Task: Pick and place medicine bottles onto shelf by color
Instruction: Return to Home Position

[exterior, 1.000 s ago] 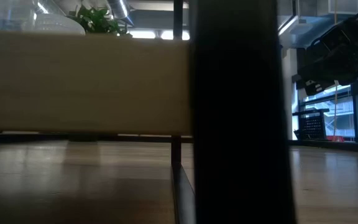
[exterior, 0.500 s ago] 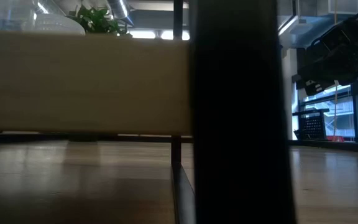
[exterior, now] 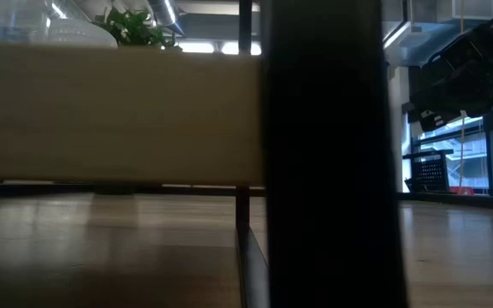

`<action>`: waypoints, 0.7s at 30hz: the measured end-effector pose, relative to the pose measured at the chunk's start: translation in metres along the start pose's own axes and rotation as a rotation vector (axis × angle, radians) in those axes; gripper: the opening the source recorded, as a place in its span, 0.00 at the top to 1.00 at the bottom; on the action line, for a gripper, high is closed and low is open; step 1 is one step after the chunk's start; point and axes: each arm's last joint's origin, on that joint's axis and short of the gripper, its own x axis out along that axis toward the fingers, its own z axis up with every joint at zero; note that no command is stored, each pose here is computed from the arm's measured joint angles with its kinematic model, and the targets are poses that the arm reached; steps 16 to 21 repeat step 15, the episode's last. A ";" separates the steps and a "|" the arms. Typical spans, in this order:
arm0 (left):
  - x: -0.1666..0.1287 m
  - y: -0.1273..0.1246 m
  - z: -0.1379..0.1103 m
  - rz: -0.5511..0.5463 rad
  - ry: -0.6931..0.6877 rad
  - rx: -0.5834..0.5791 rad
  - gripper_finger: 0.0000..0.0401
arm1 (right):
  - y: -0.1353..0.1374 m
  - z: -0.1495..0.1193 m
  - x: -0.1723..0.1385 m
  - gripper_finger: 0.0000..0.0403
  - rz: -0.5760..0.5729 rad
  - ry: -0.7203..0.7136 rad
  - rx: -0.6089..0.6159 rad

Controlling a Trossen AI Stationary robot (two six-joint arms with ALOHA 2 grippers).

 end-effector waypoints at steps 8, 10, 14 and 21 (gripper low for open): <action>0.000 0.000 0.000 0.000 0.000 0.000 0.92 | 0.000 0.000 0.000 0.99 0.000 0.000 0.000; 0.000 0.000 0.000 0.000 0.000 0.000 0.92 | 0.000 0.000 0.000 0.99 0.000 0.000 0.000; 0.000 0.000 0.000 0.000 0.000 0.000 0.91 | 0.000 0.000 0.000 0.99 0.000 0.000 0.000; 0.000 0.000 0.000 0.000 0.000 0.000 0.91 | 0.000 0.000 0.000 0.99 0.000 0.000 0.000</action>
